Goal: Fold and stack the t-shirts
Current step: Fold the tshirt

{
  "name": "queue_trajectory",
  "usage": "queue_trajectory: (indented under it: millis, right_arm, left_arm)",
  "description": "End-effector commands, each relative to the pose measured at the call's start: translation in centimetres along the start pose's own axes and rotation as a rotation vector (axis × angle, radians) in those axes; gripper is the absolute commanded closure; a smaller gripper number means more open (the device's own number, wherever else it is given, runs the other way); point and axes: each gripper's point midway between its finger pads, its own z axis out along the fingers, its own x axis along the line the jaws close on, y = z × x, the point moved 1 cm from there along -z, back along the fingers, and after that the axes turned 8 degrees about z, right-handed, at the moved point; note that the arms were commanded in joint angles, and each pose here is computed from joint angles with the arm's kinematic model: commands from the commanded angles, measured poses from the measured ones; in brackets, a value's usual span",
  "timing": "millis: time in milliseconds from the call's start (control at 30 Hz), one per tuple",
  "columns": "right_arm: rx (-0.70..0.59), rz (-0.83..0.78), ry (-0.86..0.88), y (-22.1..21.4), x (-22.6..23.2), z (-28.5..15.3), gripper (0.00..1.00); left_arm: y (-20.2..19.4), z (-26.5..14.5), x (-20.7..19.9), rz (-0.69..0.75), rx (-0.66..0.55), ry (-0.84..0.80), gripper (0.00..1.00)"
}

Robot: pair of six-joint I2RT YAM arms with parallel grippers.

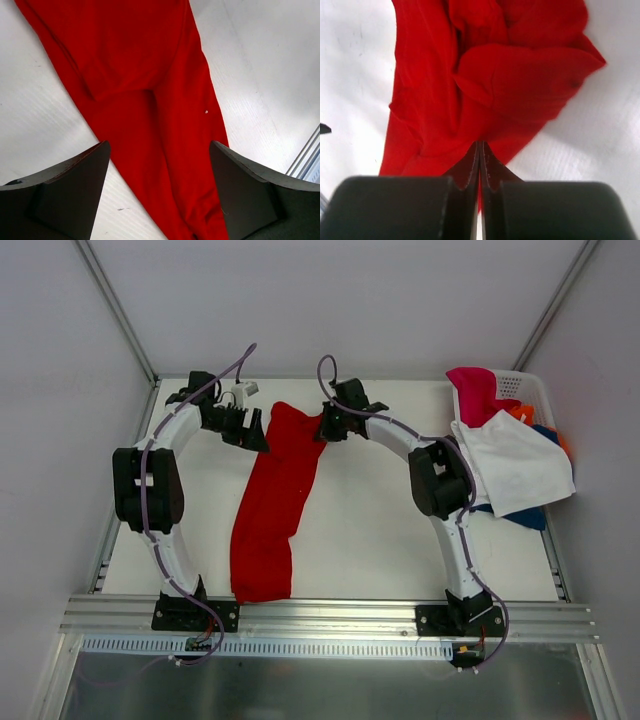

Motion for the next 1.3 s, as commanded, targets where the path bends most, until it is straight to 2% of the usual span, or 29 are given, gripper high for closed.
queue_trajectory:
  millis: [0, 167, 267, 467, 567, 600, 667, 933, 1033, 1067, 1167, 1200, 1267]
  right_arm:
    - [-0.016, 0.035, 0.118, 1.0, 2.2, 2.2, 0.99]
    - [0.011, 0.096, 0.169, 1.4, 2.2, 6.3, 0.99]
    - [-0.026, 0.127, 0.231, 3.5, 3.7, 6.6, 0.99]
    - [-0.11, 0.222, 0.355, 7.1, 3.9, 7.6, 0.86]
    - [-0.145, 0.219, 0.384, 8.1, 3.9, 7.9, 0.5]
    - [-0.161, 0.215, 0.397, 8.6, 4.1, 7.8, 0.23]
    - [-0.181, 0.208, 0.414, 9.2, 4.2, 7.9, 0.02]
    - [-0.313, 0.138, 0.531, 12.3, 5.9, 6.9, 0.01]
    - [-0.322, 0.07, 0.611, 12.5, 8.2, 5.3, 0.01]
    - [-0.289, 0.044, 0.637, 11.8, 9.1, 4.7, 0.01]
    - [-0.277, -0.056, 0.653, 10.4, 11.2, 0.8, 0.01]
    - [-0.291, -0.086, 0.635, 9.4, 12.0, -2.4, 0.01]
    - [-0.372, -0.175, 0.58, 9.2, 12.3, -5.8, 0.01]
  left_arm:
    - [3.1, -1.8, -1.9, 0.076, -0.107, -0.038, 0.19]
    - [3.2, -3.5, -3.3, 0.102, -0.13, -0.009, 0.19]
    - [2.9, -5.1, -4.3, 0.142, -0.142, 0.035, 0.19]
    - [2.2, -8.0, -6.3, 0.206, -0.173, 0.12, 0.16]
    - [2.0, -9.0, -7.0, 0.222, -0.186, 0.151, 0.15]
    - [2.0, -9.3, -7.1, 0.225, -0.189, 0.163, 0.14]
    - [1.9, -9.8, -7.5, 0.234, -0.198, 0.177, 0.14]
    - [1.5, -9.8, -8.0, 0.219, -0.213, 0.168, 0.14]
    - [1.9, -9.9, -7.9, 0.234, -0.231, 0.177, 0.14]
    - [2.0, -10.1, -7.8, 0.244, -0.234, 0.185, 0.14]
    - [2.6, -10.9, -7.4, 0.269, -0.243, 0.233, 0.13]
    - [2.7, -11.3, -7.4, 0.276, -0.252, 0.242, 0.12]
    - [3.1, -12.4, -8.2, 0.307, -0.285, 0.246, 0.11]
